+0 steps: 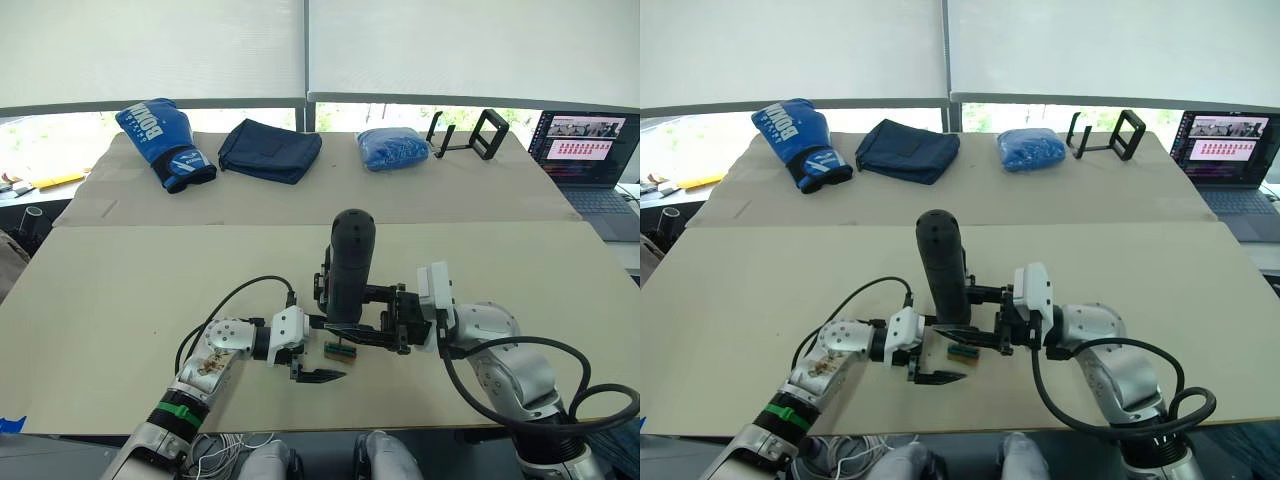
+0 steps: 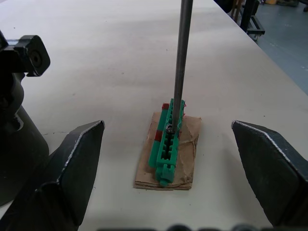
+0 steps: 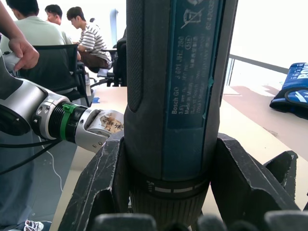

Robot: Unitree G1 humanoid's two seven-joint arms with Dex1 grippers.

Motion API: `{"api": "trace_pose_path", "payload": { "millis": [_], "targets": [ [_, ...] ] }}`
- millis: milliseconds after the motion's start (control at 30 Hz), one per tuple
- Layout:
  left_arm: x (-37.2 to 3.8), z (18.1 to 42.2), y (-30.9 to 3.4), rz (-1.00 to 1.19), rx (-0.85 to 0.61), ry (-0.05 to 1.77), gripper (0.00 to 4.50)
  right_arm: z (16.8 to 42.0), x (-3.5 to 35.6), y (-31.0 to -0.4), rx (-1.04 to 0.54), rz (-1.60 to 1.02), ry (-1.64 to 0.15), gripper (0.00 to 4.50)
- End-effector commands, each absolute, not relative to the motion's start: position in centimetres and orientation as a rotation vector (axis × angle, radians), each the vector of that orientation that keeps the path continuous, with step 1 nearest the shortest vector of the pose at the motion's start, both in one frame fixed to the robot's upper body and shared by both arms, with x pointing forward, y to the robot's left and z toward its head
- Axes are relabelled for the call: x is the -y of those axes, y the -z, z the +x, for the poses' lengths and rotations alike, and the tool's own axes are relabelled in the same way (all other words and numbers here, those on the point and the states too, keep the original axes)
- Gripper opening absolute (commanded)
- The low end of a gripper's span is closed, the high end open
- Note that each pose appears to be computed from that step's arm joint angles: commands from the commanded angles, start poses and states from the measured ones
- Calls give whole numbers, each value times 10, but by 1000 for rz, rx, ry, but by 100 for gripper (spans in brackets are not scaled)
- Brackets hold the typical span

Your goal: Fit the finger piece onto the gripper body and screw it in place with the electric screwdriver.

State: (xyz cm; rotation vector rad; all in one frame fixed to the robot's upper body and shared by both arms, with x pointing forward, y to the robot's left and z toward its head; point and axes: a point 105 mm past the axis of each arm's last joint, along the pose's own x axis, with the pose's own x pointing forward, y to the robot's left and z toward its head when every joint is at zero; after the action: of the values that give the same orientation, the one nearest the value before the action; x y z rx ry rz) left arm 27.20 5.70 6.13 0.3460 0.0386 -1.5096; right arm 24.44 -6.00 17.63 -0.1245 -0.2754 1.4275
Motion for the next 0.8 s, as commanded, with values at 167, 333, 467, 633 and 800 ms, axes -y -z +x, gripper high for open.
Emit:
{"api": "trace_pose_path", "payload": {
  "millis": [167,333,467,633,800],
  "targets": [
    [-66,267,-43,336,-135,1503,447,245,64,-187,331,-141,-1409,193],
    [-66,266,-43,334,-135,1504,447,242,64,-183,299,-138,-1424,193],
    [-66,266,-43,333,-136,1504,447,242,65,-183,294,-140,-1421,193],
    [-66,266,-43,333,-136,1503,447,246,67,-183,295,-143,-1403,193],
    [-65,266,-43,332,-136,1503,447,249,69,-185,296,-132,-1383,193]
  ]
}}
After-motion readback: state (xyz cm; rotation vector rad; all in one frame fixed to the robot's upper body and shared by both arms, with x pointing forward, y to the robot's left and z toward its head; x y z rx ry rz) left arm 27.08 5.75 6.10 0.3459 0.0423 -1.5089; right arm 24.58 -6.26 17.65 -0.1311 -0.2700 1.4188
